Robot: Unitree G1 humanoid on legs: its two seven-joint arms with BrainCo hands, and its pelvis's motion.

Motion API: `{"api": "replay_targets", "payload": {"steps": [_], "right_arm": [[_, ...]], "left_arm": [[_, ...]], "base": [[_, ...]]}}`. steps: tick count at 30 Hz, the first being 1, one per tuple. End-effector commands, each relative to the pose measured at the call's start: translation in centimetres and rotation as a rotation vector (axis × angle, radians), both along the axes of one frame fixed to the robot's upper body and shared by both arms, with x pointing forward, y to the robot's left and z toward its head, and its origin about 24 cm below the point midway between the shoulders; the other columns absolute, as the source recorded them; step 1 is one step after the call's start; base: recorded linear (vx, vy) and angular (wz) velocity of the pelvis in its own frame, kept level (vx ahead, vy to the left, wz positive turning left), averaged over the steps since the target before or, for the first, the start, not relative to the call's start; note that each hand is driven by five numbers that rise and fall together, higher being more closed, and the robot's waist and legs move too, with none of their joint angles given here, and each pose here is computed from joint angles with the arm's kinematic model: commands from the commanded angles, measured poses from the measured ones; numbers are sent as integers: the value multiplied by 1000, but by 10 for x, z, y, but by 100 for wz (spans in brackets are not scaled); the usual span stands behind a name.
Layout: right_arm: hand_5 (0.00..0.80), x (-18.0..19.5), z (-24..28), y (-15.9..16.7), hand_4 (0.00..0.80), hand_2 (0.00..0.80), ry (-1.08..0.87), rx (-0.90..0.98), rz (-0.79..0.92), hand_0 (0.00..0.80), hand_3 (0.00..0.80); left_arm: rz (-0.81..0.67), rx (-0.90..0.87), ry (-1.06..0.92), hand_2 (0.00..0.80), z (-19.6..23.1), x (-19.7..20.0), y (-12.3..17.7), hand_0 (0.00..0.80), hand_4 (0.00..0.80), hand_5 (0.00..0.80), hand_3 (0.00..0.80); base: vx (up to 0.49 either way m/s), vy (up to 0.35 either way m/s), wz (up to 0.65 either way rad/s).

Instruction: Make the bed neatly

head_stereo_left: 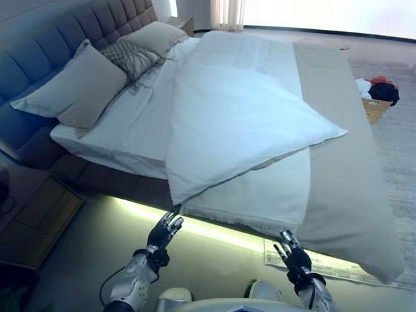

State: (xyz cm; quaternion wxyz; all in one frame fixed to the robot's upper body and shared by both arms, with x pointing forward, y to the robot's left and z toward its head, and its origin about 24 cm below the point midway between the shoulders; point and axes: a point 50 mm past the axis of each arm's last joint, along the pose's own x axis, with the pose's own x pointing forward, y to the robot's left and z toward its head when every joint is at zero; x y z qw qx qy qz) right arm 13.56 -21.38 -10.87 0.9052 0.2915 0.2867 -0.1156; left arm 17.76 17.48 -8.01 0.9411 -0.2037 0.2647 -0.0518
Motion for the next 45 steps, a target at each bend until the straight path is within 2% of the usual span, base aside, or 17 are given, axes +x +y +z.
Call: {"api": "replay_targets", "payload": {"steps": [1, 8, 11, 16, 21, 26, 29, 32, 34, 38, 45], "right_arm": [[0, 20, 9, 14, 0, 0, -100, 28, 26, 0, 0], [0, 14, 11, -21, 0, 0, -88, -34, -38, 0, 0], [0, 10, 13, -25, 0, 0, -97, -22, -48, 0, 0], [0, 11, 14, -12, 0, 0, -85, 15, -46, 0, 0], [0, 7, 16, -3, 0, 0, -81, 43, -33, 0, 0], [0, 18, 22, 6, 0, 0, -125, 38, -35, 0, 0], [0, 11, 18, 19, 0, 0, -88, 67, -68, 0, 0], [0, 3, 15, 34, 0, 0, -86, 46, 14, 0, 0], [0, 4, 15, 40, 0, 0, -95, 62, 3, 0, 0], [0, 7, 14, 38, 0, 0, -78, 48, -13, 0, 0], [0, 7, 10, 40, 0, 0, -63, 52, 45, 0, 0]], "left_arm": [[1, 11, -179, 0, 31, 19, 17, 0, 0, 0, 0], [-78, -68, -206, 0, 32, 13, -10, 0, 0, 0, 0], [-102, -68, -214, 0, 32, 8, -13, 0, 0, 0, 0], [-87, -51, -183, 0, 28, 1, -2, 0, 0, 0, 0], [-86, -56, -130, 0, 20, -9, -8, 0, 0, 0, 0], [-92, -64, -139, 0, 20, -3, -4, 0, 0, 0, 0], [-89, -29, -140, 0, 23, -1, 5, 0, 0, 0, 0], [-60, -27, -132, 0, 26, -1, 10, 0, 0, 0, 0], [-77, -15, -146, 0, 27, 2, 9, 0, 0, 0, 0], [-79, -6, -154, 0, 27, 11, 2, 0, 0, 0, 0], [-33, 13, -152, 0, 29, 17, 10, 0, 0, 0, 0]], "base": [[281, -299, 20], [207, -176, 21], [164, -102, 42], [276, 52, -7], [421, 200, -6], [318, 283, -51], [441, 278, -51], [381, 233, -23], [319, 255, -18], [244, 235, 0], [234, 75, -3]]}}
